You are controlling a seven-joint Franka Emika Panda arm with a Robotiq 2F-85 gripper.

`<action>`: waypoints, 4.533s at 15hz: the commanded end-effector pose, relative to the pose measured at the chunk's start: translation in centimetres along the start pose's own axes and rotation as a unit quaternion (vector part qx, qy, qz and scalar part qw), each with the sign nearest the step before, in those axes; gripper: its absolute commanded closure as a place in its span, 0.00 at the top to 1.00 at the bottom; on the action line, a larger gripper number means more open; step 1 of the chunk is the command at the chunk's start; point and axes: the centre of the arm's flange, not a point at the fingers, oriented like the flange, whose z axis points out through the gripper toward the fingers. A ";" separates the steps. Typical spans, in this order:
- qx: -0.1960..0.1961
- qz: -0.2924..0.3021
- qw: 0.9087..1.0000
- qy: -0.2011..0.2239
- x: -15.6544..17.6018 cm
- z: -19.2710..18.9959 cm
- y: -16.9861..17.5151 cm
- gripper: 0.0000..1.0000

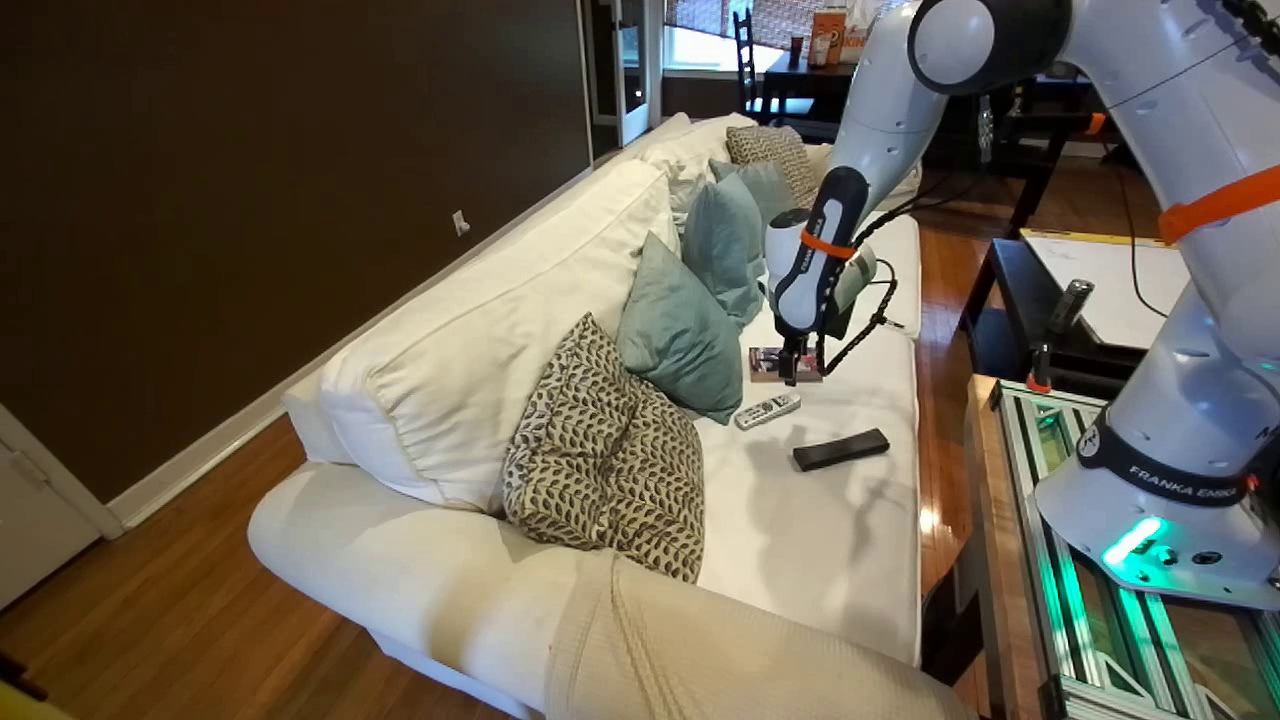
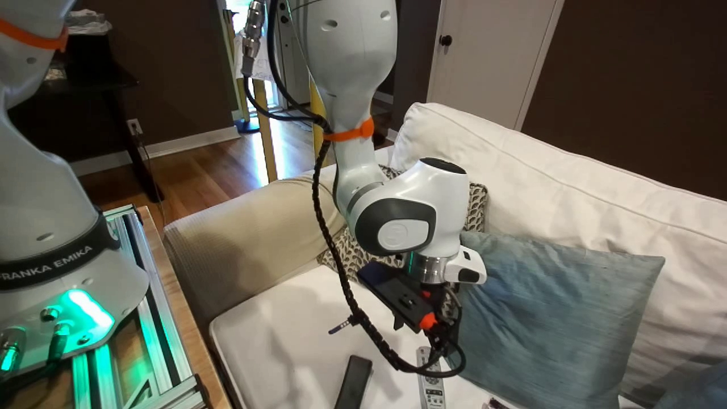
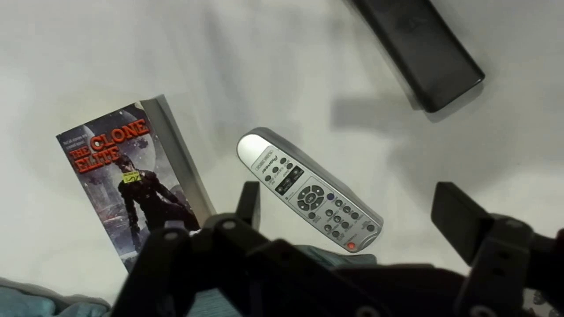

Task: Put the grey remote control on the left armrest of the sofa.

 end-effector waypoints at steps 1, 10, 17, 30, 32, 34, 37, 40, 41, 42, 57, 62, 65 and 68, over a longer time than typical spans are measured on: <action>0.000 0.000 1.000 0.000 0.0 0.0 0.0 1.00; -0.045 -0.081 0.995 0.023 0.8 3.2 1.1 1.00; -0.046 -0.164 0.984 0.060 2.0 7.4 1.0 1.00; -0.027 -0.218 0.973 0.071 6.3 13.1 1.4 1.00; -0.022 -0.227 0.971 0.070 6.9 13.7 1.1 1.00; -0.019 -0.237 0.969 0.064 7.2 14.2 0.7 1.00; -0.018 -0.252 0.966 0.047 7.6 15.1 0.3 1.00; -0.016 -0.261 0.965 0.036 7.8 15.9 0.2 1.00; -0.015 -0.263 0.964 0.034 7.9 16.1 0.1 0.84; -0.015 -0.265 0.963 0.032 7.9 16.2 0.1 0.74; -0.026 -0.287 0.957 0.040 8.0 10.3 -4.1 0.29; -0.043 -0.315 0.945 0.075 7.6 3.9 -8.6 0.29; -0.047 -0.341 0.934 0.093 7.0 0.4 -12.1 0.29; -0.048 -0.366 0.923 0.105 6.2 -2.5 -15.8 0.29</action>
